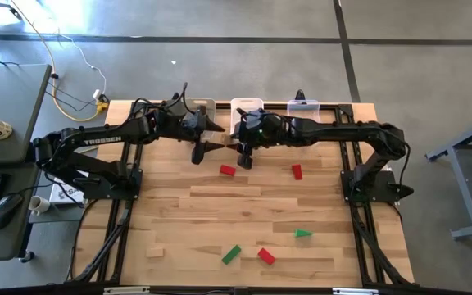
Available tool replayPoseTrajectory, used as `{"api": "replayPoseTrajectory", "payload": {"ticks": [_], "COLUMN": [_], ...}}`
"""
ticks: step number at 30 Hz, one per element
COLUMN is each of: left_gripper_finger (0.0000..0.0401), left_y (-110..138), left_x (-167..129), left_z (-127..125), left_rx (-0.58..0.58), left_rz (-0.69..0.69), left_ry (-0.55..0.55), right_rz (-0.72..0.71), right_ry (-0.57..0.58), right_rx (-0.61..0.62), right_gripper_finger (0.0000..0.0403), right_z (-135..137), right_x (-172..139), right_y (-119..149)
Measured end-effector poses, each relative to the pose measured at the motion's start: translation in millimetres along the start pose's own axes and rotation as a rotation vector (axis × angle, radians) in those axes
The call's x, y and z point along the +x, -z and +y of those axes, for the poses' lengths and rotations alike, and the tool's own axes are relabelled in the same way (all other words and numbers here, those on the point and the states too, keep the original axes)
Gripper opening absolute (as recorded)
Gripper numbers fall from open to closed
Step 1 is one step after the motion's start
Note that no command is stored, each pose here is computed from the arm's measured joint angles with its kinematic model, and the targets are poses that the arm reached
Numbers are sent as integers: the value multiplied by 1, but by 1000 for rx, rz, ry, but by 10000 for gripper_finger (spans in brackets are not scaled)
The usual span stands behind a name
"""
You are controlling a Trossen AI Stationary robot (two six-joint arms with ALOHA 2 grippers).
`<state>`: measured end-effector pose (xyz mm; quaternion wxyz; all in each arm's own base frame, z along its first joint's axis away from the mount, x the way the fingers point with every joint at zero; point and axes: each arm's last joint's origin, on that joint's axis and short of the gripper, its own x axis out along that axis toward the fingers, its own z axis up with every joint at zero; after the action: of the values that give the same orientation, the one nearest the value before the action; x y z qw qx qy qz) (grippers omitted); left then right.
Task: Sort & place blocks by color
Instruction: Put the right brown block into the gray bin
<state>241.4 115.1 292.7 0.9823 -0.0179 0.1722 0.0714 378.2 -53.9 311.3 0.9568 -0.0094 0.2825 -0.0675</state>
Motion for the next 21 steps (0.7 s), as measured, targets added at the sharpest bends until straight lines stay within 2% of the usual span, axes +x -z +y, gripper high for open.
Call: {"api": "replayPoseTrajectory", "payload": {"ticks": [12, 16, 21], "left_gripper_finger": [250, 226, 172], "left_y": [-4, -4, -4], "left_x": [0, 0, 0], "left_z": [0, 0, 0], "left_rx": [13, 13, 13], "left_rz": [-35, -35, -35], "left_ry": [-8, -7, -3], "right_rz": [-44, -50, -50], "right_ry": [-16, -23, -21], "right_rx": [-56, -59, -58], "right_gripper_finger": [99, 99, 99], "right_z": [-1, -1, -1], "right_x": [0, 0, 0], "right_y": [-4, -5, -5]}}
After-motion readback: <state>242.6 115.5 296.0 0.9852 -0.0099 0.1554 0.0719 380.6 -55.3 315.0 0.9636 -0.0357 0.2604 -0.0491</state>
